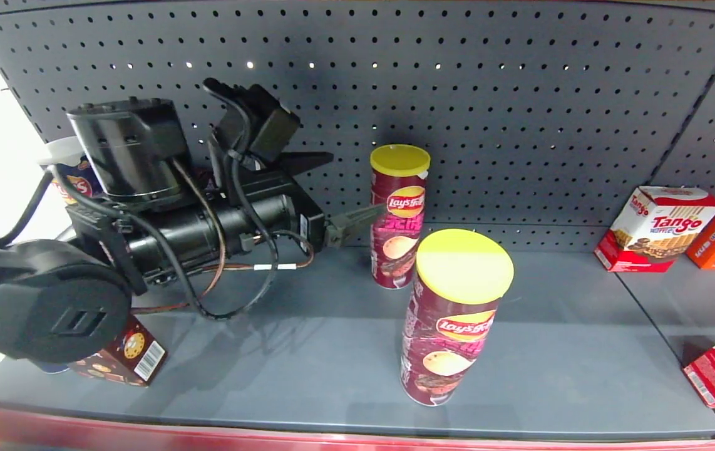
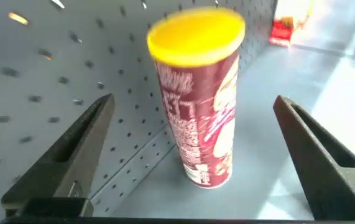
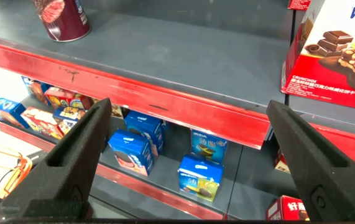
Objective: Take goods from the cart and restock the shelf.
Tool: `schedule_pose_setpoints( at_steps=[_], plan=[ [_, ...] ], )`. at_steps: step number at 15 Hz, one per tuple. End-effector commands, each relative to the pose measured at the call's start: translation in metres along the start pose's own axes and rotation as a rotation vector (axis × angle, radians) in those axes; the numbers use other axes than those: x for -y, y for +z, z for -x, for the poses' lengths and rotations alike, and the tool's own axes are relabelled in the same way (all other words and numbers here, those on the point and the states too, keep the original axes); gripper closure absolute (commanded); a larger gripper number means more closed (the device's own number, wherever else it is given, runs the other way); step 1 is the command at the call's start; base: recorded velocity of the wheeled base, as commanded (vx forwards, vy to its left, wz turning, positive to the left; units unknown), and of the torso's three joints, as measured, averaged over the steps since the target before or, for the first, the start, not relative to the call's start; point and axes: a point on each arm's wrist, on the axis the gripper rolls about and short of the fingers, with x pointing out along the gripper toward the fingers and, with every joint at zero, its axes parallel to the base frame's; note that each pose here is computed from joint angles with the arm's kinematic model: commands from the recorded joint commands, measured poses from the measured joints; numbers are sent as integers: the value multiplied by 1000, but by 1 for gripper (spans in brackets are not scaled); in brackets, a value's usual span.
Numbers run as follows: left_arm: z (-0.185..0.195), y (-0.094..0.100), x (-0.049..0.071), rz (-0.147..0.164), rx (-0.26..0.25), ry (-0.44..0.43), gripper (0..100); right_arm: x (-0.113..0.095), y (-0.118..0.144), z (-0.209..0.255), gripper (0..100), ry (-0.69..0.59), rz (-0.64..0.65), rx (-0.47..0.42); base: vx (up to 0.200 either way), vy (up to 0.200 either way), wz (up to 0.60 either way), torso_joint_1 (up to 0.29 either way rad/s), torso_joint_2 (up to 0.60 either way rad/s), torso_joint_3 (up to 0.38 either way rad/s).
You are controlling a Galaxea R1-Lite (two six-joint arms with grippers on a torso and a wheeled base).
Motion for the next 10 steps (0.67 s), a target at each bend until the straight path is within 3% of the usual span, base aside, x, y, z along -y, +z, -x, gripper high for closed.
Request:
schedule_pose_setpoints(
  at_steps=[1,4,6,9,10],
  plan=[
    [26,30,15,-19,70,16,0,0,0,0,0,0,0,0,0,0,0,0,0,0],
    [51,51,25,-36,123,37,0,0,0,0,0,0,0,0,0,0,0,0,0,0],
    [73,50,32,-36,111,84,0,0,0,0,0,0,0,0,0,0,0,0,0,0],
    [117,40,49,-29,86,82,0,0,0,0,0,0,0,0,0,0,0,0,0,0],
    [119,39,50,-29,87,83,0,0,0,0,0,0,0,0,0,0,0,0,0,0]
  ],
)
